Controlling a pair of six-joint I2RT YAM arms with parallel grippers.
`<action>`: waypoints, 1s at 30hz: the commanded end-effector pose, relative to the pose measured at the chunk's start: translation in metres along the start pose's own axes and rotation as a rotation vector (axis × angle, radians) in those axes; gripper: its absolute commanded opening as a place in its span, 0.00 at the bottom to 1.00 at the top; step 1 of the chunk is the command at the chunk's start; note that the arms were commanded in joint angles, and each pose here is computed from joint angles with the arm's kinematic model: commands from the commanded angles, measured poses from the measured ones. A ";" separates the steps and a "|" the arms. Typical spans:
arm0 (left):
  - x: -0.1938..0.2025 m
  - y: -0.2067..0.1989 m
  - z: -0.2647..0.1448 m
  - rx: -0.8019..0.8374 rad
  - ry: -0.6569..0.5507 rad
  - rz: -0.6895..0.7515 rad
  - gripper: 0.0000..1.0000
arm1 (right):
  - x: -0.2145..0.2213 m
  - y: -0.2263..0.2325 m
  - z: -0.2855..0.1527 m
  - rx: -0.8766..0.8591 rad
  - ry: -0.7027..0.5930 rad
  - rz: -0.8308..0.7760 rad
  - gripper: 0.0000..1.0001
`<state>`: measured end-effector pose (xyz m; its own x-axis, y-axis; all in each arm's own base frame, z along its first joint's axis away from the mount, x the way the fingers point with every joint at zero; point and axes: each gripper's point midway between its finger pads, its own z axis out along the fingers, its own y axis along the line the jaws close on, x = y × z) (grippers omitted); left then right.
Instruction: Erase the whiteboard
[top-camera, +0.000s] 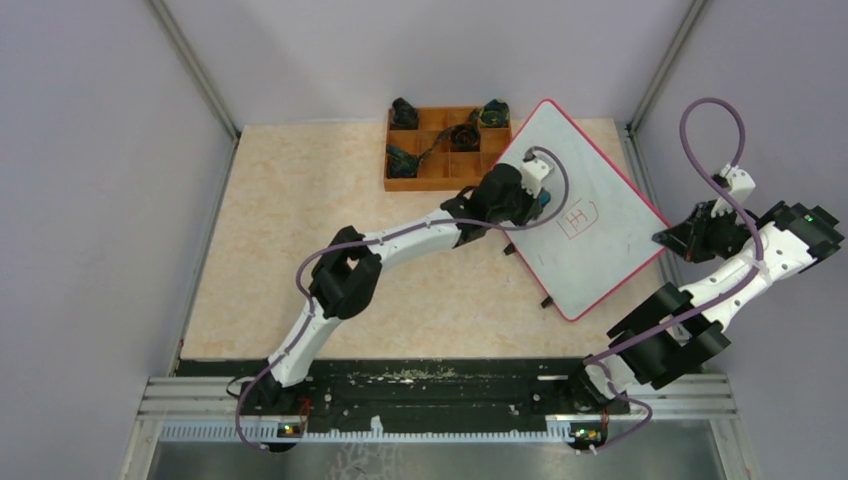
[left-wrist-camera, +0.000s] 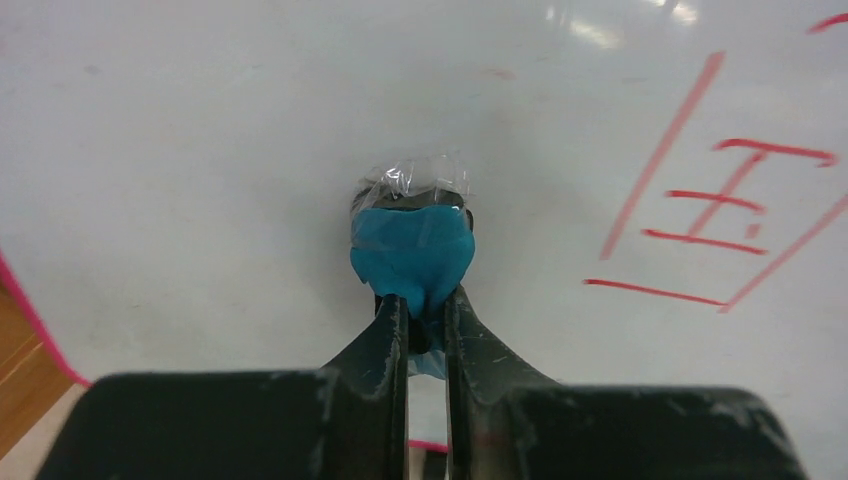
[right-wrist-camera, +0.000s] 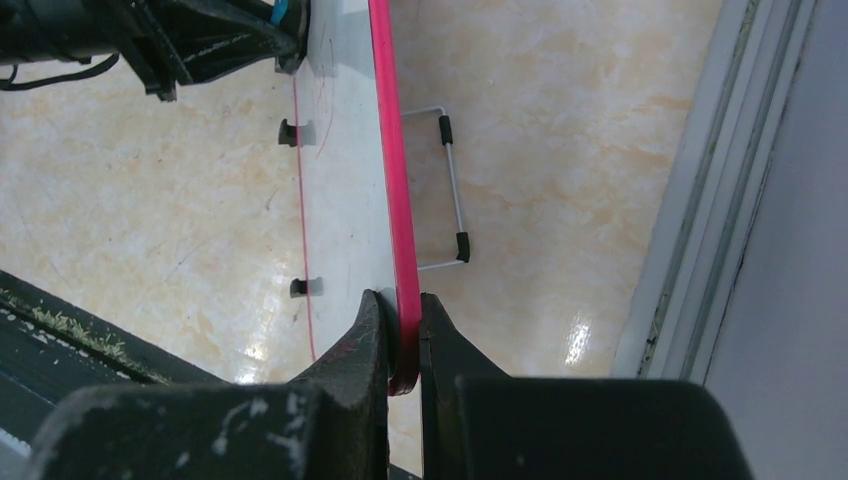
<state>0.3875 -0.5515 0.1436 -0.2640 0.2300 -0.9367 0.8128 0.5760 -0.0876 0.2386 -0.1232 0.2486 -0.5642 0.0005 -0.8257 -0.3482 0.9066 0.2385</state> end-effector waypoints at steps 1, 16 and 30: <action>-0.008 -0.133 -0.003 0.269 -0.056 0.023 0.00 | 0.013 0.000 0.004 -0.006 0.088 -0.126 0.00; -0.005 -0.222 -0.029 0.443 -0.085 -0.013 0.00 | 0.011 0.000 0.005 -0.011 0.079 -0.116 0.00; -0.016 -0.156 -0.018 0.305 -0.082 -0.004 0.00 | 0.016 0.002 0.006 -0.015 0.088 -0.118 0.00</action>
<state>0.2163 -0.6513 0.1808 -0.2164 0.1527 -0.9643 0.9522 0.2509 -0.1740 0.2395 -0.1198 0.2505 -0.5596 0.0116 -0.8287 -0.3530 0.9013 0.2510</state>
